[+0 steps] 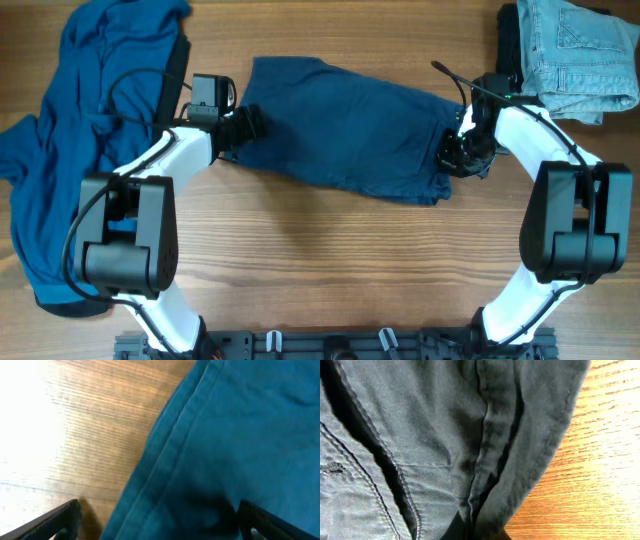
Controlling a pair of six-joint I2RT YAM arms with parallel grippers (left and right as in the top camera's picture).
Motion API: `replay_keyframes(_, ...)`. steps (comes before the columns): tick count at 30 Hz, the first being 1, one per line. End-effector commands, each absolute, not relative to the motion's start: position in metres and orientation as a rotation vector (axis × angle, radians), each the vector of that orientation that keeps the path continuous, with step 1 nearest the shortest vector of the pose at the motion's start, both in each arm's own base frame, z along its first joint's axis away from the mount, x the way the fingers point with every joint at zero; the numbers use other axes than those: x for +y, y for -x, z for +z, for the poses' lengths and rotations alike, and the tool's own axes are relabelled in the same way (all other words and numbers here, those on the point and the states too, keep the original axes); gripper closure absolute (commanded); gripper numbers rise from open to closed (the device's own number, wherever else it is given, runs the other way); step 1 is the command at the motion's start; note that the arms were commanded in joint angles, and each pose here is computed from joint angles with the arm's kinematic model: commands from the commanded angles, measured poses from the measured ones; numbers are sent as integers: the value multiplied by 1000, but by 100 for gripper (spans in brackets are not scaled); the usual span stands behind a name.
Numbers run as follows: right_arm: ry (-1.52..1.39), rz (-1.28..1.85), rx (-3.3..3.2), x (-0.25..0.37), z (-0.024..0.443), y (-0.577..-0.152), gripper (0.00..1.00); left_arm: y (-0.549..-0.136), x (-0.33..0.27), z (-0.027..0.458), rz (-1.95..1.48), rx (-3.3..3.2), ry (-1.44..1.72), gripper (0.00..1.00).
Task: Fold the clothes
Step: 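Hold both ends and stretch the pants flat between the grippers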
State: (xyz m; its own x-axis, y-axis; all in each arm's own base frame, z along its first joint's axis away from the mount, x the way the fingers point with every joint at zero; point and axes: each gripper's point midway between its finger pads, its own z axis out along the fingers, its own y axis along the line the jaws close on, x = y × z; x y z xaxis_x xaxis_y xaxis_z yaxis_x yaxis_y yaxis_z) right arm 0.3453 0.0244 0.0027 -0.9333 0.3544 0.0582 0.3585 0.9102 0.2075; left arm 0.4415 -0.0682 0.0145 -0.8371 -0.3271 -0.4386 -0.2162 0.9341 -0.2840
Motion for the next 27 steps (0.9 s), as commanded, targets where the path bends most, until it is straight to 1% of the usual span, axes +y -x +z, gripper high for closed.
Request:
replay_keyframes(1,532,-373,-3061,30,6,-349,96,-442,-72,9,-347,2605,344,0)
replay_keyframes(7,530,-427,-3058,36,8,-351,96,-430,-95,-3,-524,2672,313,0)
replay_keyframes(8,529,-426,-3057,36,8,-351,96,-426,-99,-9,-552,2696,312,1)
replay_keyframes(9,529,-426,-3057,36,8,-351,96,-422,-100,-13,-564,2712,314,7)
replay_keyframes(10,527,-426,-3057,36,8,-351,96,-418,-101,-15,-570,2730,318,25)
replay_keyframes(11,528,-426,-3057,36,8,-351,96,-416,-101,-16,-568,2741,322,36)
replay_keyframes(13,528,-426,-3059,36,8,-351,96,-412,-102,-16,-583,2756,324,63)
replay_keyframes(15,529,-428,-3066,35,8,-353,96,-409,-103,-17,-593,2770,357,83)
replay_keyframes(17,528,-437,-3088,35,8,-358,96,-402,-102,-17,-590,2795,379,96)
replay_keyframes(21,526,-453,-3133,35,9,-370,96,-380,-99,-9,-573,2871,448,96)
replay_keyframes(23,523,-463,-3160,35,10,-376,96,-369,-98,5,-572,2893,498,96)
replay_keyframes(27,522,-479,-3201,34,11,-387,95,-352,-108,36,-579,2899,477,96)
